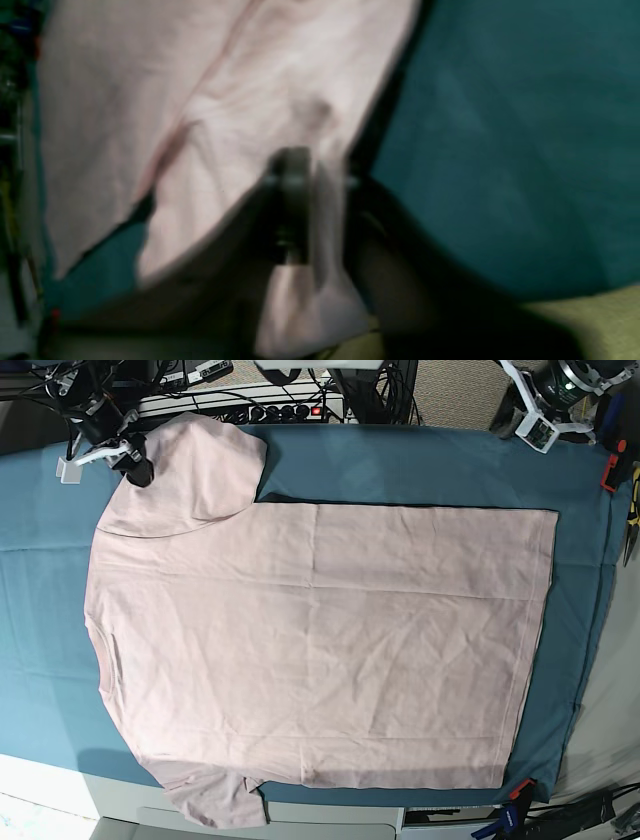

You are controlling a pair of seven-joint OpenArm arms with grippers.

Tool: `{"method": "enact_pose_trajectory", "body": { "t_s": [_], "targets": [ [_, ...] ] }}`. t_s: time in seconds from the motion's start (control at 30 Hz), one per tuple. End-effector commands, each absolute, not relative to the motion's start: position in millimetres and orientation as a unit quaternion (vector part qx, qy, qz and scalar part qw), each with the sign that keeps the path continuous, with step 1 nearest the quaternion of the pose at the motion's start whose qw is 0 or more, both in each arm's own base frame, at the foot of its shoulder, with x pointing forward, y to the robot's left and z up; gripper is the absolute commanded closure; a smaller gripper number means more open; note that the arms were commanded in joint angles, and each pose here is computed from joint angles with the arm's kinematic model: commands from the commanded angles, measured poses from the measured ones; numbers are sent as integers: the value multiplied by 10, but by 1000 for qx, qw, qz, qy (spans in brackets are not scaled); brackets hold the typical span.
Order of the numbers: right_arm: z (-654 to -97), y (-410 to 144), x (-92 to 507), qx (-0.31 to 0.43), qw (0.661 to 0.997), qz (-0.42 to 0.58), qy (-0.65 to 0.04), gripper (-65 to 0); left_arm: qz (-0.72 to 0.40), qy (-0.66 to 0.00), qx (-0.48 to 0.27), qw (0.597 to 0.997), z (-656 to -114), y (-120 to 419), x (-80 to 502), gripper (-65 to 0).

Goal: Fold the T-shirt properly

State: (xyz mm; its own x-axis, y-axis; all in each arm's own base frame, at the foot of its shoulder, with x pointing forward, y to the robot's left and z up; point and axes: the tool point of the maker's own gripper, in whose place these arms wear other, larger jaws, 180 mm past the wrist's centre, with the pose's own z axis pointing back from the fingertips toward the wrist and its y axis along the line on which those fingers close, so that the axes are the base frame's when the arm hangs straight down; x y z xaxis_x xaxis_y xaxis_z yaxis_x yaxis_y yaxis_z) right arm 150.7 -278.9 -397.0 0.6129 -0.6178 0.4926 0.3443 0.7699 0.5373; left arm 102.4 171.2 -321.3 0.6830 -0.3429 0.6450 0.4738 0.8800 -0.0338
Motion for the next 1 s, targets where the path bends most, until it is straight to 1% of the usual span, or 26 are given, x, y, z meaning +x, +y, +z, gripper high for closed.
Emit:
{"method": "enact_pose_trajectory", "body": {
  "t_s": [0.0,0.03,0.13,0.3,0.4,0.5,0.63,0.73,0.9,0.97],
  "targets": [
    [-4003,-2799,1434,189,888,-263,-326,0,-209,-342,-81,912,-3161,1780,1107,-197],
    [-4007,-2801,1430,188,889,-263,-325,0,-189,-347,-61,917,-3160,1869,1176,-220],
    [-4010,-2803,1427,187,889,-263,-324,0,-178,-370,-18,911,-3103,2008,1381,-226],
    [-4020,-2807,1417,185,891,-262,-321,0,-162,-403,1,901,-3026,2098,1656,-224],
    [-4021,-2807,1415,185,891,-262,-321,0,-129,-402,17,906,-3170,2316,1811,-224],
    [-4032,-2814,1404,181,893,-261,-318,0,-83,-389,10,917,-3401,2530,1944,-224],
    [-4050,-2824,1387,175,896,-260,-314,0,-48,-380,-37,923,-3562,2625,2101,-223],
    [-4049,-2823,1389,175,896,-260,-314,0,-49,-397,-36,916,-3460,2706,2263,-223],
    [-4044,-2830,1397,175,895,-260,-317,0,-87,-415,34,905,-3290,2912,2502,-223],
    [-4040,-2835,1403,174,894,-261,-319,0,-91,-420,44,902,-3255,2937,2550,-223]
  ]
}}
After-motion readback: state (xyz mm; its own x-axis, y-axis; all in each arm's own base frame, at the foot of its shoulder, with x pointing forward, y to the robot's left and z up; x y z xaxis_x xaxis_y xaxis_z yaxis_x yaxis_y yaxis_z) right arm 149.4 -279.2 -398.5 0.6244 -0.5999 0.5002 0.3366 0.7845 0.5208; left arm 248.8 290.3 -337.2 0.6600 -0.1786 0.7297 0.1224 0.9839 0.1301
